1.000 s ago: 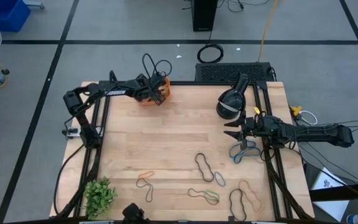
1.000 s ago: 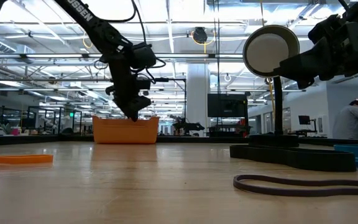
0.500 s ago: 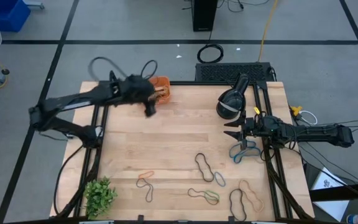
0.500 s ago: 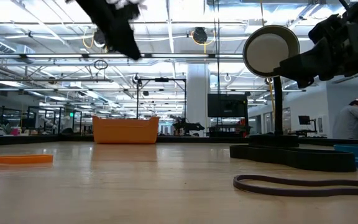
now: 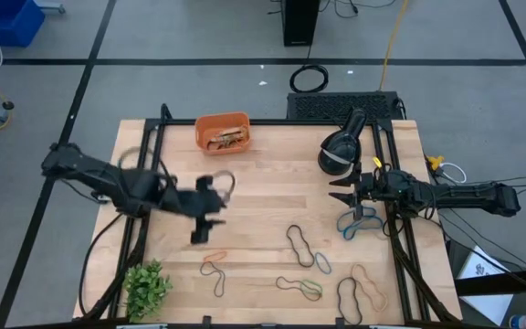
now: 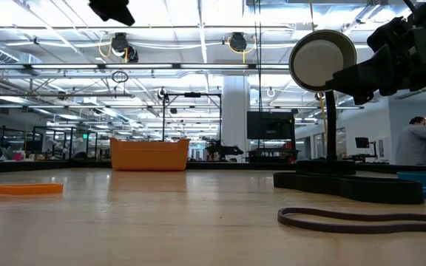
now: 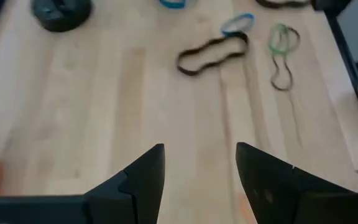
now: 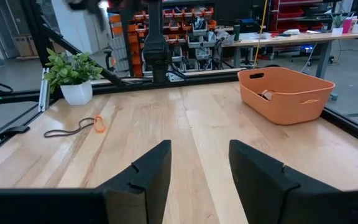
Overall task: Pick and place rubber bands into bin
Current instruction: Put the orange rubber band into the orange container
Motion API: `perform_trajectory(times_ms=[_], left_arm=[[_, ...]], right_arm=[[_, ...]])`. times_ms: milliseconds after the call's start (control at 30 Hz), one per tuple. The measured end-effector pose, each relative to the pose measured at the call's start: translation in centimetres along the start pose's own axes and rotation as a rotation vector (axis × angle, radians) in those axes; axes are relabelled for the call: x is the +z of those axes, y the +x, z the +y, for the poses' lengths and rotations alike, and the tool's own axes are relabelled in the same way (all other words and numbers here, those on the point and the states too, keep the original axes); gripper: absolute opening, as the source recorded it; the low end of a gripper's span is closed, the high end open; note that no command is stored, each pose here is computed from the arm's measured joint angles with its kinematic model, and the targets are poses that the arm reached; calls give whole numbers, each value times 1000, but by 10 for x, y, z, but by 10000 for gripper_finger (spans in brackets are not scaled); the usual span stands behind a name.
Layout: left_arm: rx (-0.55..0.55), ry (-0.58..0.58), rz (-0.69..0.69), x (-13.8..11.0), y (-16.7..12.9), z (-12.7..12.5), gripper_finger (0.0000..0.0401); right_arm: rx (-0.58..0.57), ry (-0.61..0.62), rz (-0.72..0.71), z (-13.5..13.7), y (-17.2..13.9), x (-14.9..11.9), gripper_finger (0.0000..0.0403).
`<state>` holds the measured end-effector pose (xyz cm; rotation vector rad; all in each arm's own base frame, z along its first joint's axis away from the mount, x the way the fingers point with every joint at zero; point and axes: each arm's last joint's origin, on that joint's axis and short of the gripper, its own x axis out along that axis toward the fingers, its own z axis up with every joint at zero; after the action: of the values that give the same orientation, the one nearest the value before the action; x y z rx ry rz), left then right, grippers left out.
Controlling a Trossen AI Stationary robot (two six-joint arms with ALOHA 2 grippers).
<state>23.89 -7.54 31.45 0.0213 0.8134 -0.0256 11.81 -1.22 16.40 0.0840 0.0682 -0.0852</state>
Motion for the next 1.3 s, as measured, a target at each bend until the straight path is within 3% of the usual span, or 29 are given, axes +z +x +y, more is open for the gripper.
perform_trajectory(times_ms=[267, 567, 767, 1000, 1300], left_arm=[[21, -57, 189, -20, 61, -54, 202], [-26, -254, 447, -46, 116, -74, 202], [-14, -262, 467, -49, 123, -74, 202], [9, -245, 498, -53, 121, -73, 202], [56, -340, 522, -56, 126, -73, 202]], right_arm=[[-1, 8, 11, 0, 0, -1, 155], [-1, -3, 10, 0, 0, -1, 155], [0, -94, -9, 0, 0, 1, 155], [-3, -99, -13, 0, 0, 1, 155], [-7, -103, -13, 0, 0, 1, 155]])
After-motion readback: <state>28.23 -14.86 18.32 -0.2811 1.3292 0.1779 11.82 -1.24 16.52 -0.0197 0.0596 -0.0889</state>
